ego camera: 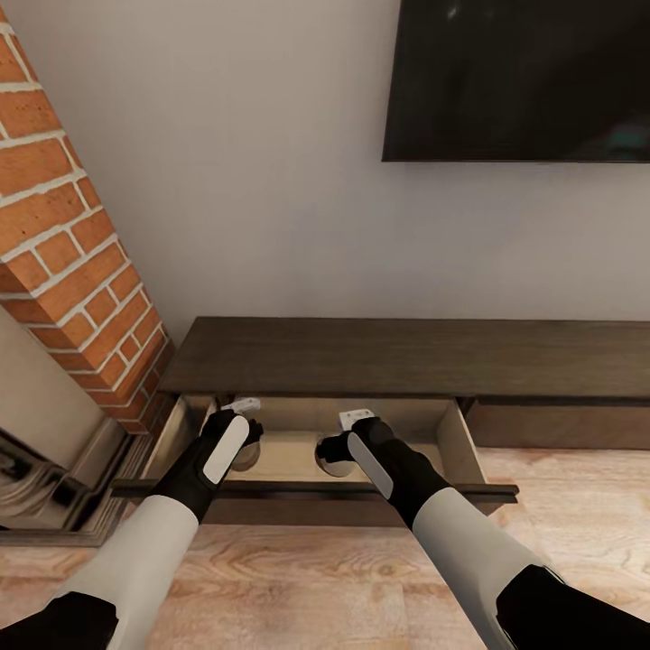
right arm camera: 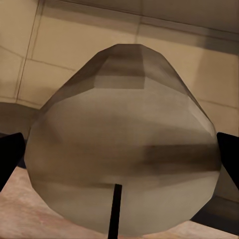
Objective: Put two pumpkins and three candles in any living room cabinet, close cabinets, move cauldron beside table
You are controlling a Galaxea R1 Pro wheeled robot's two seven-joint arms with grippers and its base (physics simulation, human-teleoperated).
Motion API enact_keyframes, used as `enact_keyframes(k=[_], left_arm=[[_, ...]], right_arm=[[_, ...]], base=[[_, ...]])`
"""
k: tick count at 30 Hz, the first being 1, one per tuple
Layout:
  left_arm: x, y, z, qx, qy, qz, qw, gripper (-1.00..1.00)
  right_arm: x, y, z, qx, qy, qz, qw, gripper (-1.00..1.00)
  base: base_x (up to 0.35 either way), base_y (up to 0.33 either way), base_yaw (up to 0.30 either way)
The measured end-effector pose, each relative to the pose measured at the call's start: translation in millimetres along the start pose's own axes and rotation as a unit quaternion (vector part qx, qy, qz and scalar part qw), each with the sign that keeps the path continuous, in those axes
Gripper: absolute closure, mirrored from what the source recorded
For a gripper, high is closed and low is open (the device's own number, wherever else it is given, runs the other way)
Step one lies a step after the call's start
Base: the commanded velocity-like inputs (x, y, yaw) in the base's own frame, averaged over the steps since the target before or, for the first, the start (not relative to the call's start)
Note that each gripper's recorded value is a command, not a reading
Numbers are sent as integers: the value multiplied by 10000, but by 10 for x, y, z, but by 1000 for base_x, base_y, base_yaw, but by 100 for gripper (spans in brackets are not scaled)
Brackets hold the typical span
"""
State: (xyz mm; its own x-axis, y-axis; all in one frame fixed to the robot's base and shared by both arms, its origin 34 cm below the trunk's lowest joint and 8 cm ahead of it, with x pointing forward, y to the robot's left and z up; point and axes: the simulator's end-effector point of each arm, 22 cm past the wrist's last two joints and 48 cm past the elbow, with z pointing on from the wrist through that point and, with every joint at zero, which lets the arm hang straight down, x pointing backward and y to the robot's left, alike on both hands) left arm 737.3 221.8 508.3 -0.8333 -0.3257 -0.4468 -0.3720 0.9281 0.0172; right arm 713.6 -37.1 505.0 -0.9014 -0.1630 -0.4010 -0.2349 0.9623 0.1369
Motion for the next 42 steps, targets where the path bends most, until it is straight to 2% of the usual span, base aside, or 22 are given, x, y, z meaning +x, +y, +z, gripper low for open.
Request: enact_keyframes(k=[8, 15, 22, 25, 34, 42], left_arm=[[87, 14, 135, -4, -20, -13, 10000, 100], [181, 24, 258, -2, -11, -17, 10000, 100], [280, 32, 382, 3, 1, -26, 10000, 100], [542, 109, 553, -111, 249, 30, 9996, 100], [649, 122, 716, -115, 202, -18, 9997, 100], [759, 128, 856, -99, 198, -28, 9998, 100]], right_arm=[[90, -14, 139, -3, -8, 0, 10000, 100], [175, -24, 262, -8, -6, -1, 10000, 100], [271, -34, 388, -12, 8, 5, 10000, 100], [312, -41, 444, -12, 12, 7, 10000, 100], [437, -49, 604, -15, 30, 5, 10000, 100], [680, -100, 804, 14, 219, 62, 9997, 100]], base=[[5, 0, 0], [246, 0, 0], [11, 0, 0], [150, 0, 0], [10, 0, 0], [0, 0, 0]])
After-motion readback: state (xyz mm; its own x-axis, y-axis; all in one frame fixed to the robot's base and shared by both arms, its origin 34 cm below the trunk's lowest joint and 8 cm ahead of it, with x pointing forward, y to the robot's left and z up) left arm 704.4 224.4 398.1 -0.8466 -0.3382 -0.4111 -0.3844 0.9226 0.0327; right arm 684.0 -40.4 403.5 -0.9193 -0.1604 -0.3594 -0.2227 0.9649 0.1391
